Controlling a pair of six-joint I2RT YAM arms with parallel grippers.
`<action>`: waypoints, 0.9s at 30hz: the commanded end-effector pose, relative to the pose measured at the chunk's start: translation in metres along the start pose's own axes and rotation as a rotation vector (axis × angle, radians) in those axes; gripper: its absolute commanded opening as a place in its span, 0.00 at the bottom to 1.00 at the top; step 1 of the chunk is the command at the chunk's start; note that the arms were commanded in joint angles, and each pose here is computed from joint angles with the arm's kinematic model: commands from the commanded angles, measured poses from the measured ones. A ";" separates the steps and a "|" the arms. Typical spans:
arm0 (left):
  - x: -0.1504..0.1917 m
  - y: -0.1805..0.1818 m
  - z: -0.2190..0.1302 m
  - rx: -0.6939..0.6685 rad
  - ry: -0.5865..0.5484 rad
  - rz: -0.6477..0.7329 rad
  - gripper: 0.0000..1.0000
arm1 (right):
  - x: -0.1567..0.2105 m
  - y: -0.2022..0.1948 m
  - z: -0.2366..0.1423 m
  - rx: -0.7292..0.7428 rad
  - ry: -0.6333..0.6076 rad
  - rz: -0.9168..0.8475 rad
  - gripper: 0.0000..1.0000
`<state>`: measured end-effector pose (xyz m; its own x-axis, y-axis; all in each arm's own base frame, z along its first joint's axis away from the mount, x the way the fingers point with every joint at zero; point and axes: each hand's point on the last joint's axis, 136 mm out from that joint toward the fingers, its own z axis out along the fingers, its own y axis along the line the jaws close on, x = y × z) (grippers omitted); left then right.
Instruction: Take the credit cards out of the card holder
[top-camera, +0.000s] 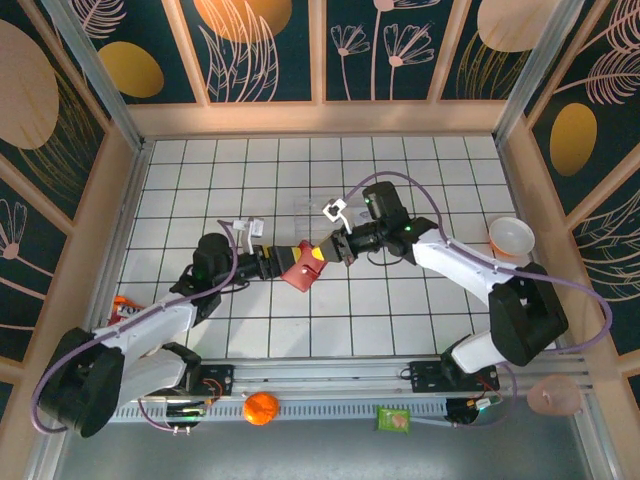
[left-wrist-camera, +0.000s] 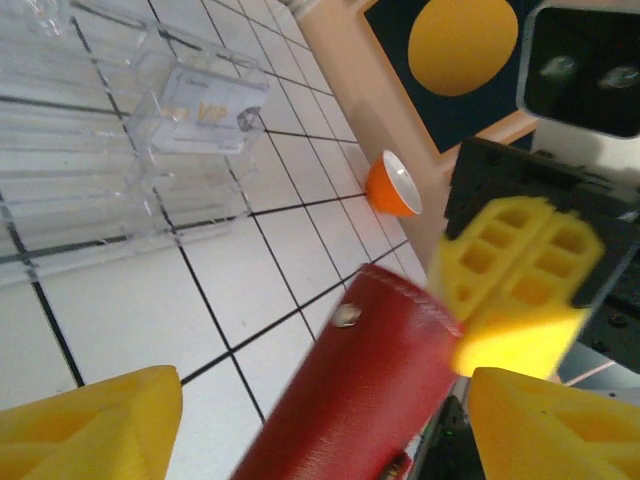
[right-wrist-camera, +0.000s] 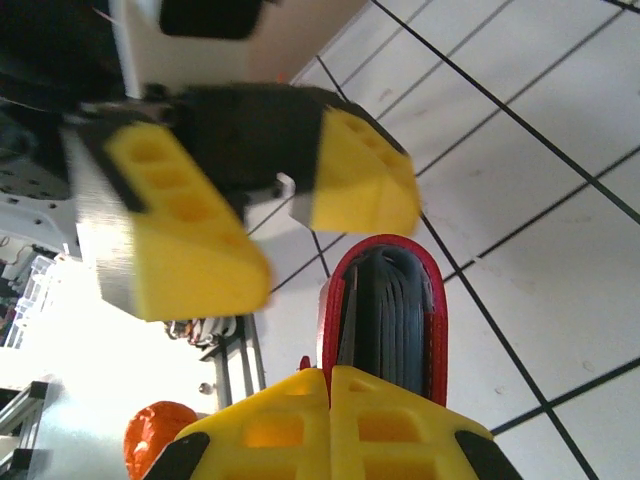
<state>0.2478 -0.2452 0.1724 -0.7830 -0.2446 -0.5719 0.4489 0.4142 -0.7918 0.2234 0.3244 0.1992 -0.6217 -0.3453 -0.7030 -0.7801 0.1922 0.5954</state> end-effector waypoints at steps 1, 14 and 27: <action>-0.004 -0.036 -0.002 0.177 -0.005 0.046 0.71 | -0.017 0.015 -0.009 -0.042 -0.042 -0.071 0.00; 0.001 -0.045 -0.001 0.185 0.044 0.086 0.45 | -0.038 -0.014 -0.003 0.019 -0.047 -0.057 0.00; -0.008 -0.036 -0.003 0.107 -0.014 0.080 0.30 | -0.049 -0.026 -0.002 0.079 -0.019 -0.079 0.00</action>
<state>0.2390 -0.2520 0.1874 -0.7707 -0.2282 -0.5949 0.5025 0.3565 -0.7877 0.2590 0.3329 0.2096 -0.5922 -0.3570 -0.7224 -0.8047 0.2151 0.5534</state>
